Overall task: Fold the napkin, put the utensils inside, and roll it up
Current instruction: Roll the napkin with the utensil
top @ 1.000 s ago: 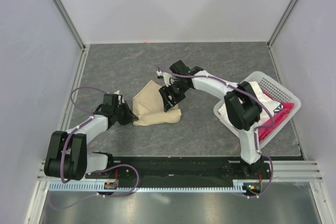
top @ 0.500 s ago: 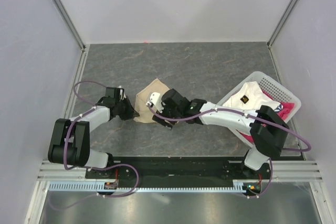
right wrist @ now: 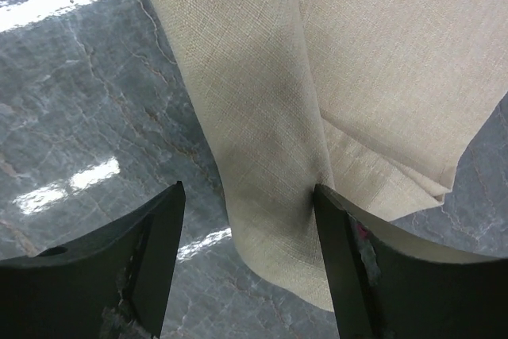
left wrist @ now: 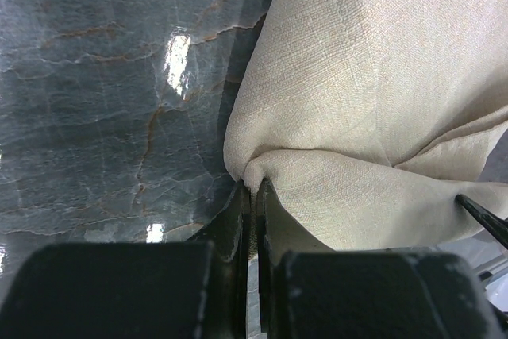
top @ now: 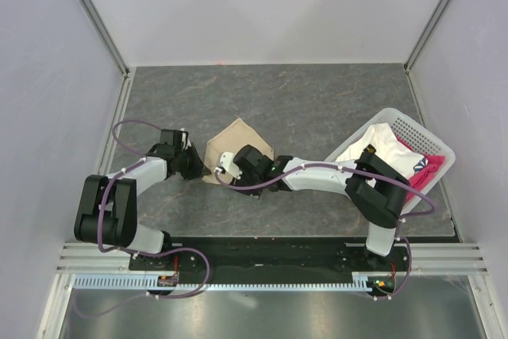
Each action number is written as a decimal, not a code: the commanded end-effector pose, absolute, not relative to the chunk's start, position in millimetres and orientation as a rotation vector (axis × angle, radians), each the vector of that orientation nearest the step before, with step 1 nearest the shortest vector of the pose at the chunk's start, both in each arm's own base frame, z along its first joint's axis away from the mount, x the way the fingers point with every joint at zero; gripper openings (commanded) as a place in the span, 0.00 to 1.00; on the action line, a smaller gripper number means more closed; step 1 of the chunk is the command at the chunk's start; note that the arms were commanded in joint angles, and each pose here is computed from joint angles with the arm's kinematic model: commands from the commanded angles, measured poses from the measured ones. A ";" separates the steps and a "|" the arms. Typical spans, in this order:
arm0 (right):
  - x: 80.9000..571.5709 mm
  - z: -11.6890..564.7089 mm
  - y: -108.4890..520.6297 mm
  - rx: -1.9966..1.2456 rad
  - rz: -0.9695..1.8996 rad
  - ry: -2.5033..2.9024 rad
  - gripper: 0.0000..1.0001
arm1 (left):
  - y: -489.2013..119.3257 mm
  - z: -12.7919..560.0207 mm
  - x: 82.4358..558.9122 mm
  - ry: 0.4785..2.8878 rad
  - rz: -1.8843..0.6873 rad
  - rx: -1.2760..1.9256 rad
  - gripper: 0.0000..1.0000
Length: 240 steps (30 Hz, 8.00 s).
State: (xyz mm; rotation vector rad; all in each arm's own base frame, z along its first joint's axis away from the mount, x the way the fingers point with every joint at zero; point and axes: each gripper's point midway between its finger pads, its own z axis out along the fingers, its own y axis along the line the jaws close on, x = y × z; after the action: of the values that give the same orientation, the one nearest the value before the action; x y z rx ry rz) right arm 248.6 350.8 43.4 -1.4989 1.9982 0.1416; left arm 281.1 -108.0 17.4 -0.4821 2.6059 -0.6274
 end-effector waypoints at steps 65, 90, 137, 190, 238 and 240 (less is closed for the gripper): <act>247.4 28.1 338.9 -1.391 0.806 2.523 0.48 | -131.3 22.6 264.9 2.490 -0.863 -0.367 0.02; 249.3 39.0 373.6 -1.527 0.100 1.993 0.69 | -129.5 21.3 271.3 2.548 -0.831 -0.374 0.02; 212.6 -7.4 355.0 -1.122 1.526 2.837 0.15 | -143.6 63.9 252.7 2.243 -0.928 -0.133 0.60; 237.2 99.0 345.6 -1.212 0.036 2.006 0.79 | -138.6 27.6 280.9 2.552 -0.808 -0.289 0.02; 163.5 13.9 345.7 -1.279 1.521 2.666 0.24 | -129.2 40.8 250.7 2.439 -0.796 -0.306 0.76; 164.7 11.3 345.3 -1.269 1.539 2.691 0.24 | -132.3 38.4 248.5 2.444 -0.823 -0.300 0.76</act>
State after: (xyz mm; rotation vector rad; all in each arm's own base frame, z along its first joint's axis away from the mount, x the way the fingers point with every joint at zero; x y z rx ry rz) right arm 175.0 354.1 22.6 -1.2995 2.5748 1.4689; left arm 251.8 -121.6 39.2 -0.3186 2.4414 -0.7315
